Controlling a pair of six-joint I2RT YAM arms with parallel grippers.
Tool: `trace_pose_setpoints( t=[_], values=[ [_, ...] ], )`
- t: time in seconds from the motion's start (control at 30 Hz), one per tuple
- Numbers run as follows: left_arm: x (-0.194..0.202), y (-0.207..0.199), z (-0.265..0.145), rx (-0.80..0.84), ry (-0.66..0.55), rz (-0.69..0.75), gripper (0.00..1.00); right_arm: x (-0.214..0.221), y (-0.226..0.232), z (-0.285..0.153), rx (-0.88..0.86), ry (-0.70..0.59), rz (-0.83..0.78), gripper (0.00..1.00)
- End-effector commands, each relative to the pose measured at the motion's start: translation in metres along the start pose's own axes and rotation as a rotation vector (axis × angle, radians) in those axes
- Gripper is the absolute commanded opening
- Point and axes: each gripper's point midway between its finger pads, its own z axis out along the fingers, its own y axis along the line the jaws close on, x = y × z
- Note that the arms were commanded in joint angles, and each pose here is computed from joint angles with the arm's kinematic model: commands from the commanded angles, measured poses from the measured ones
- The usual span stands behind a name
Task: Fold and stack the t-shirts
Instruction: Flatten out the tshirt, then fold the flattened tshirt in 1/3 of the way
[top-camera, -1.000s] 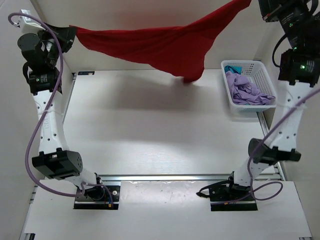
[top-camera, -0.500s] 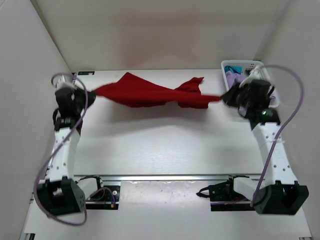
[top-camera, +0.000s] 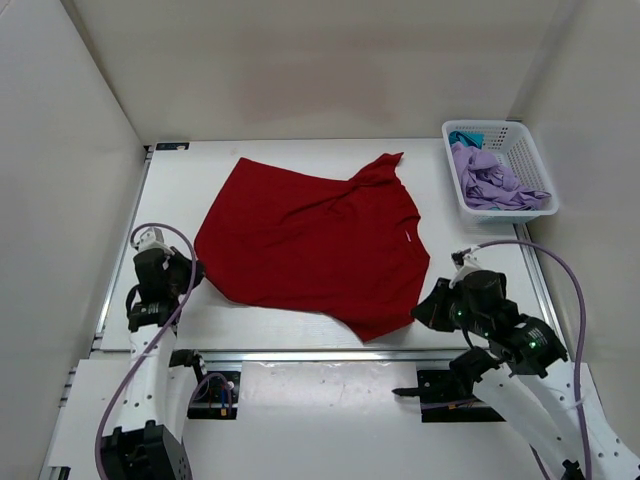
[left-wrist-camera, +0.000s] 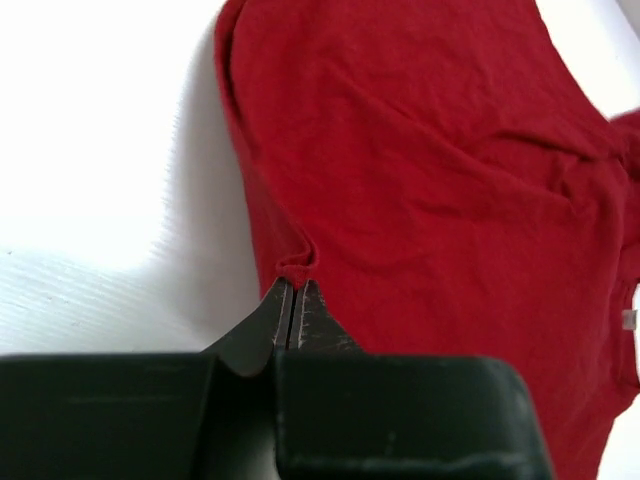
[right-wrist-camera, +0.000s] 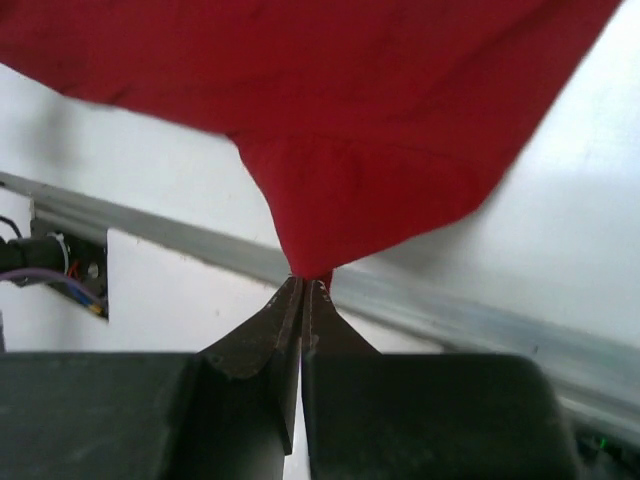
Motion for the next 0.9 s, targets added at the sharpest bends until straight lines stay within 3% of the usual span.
trace_pose_setpoints(
  t=[0.0,0.1,0.2,0.37,0.47,0.57,0.7,0.87],
  values=[
    [-0.007,-0.006,-0.008,0.008,0.009,0.056,0.0,0.024,-0.006,-0.006,0.058,0.081,0.099,0.0],
    [-0.019,-0.016,-0.012,0.023,-0.005,0.075,0.0,0.038,-0.004,-0.011,0.051,0.133,0.14,0.0],
    [-0.029,-0.016,-0.008,0.0,-0.016,0.082,0.0,0.026,0.004,-0.022,0.009,0.063,0.154,0.0],
    [-0.028,-0.021,0.015,0.082,0.007,-0.094,0.0,0.005,-0.003,0.02,0.068,0.006,0.105,0.01],
    [-0.026,-0.013,0.033,0.067,0.044,-0.157,0.0,-0.033,-0.009,0.051,0.091,-0.027,0.05,0.0],
    [-0.038,-0.011,0.043,0.046,0.014,-0.219,0.0,-0.085,-0.032,0.065,0.034,-0.086,0.131,0.0],
    [-0.059,-0.022,0.063,0.031,-0.031,-0.233,0.0,-0.137,-0.061,0.087,0.128,-0.118,0.15,0.01],
    [-0.067,-0.025,0.094,0.007,-0.004,-0.244,0.0,-0.16,-0.072,0.125,0.176,-0.09,0.158,0.0]
  ],
)
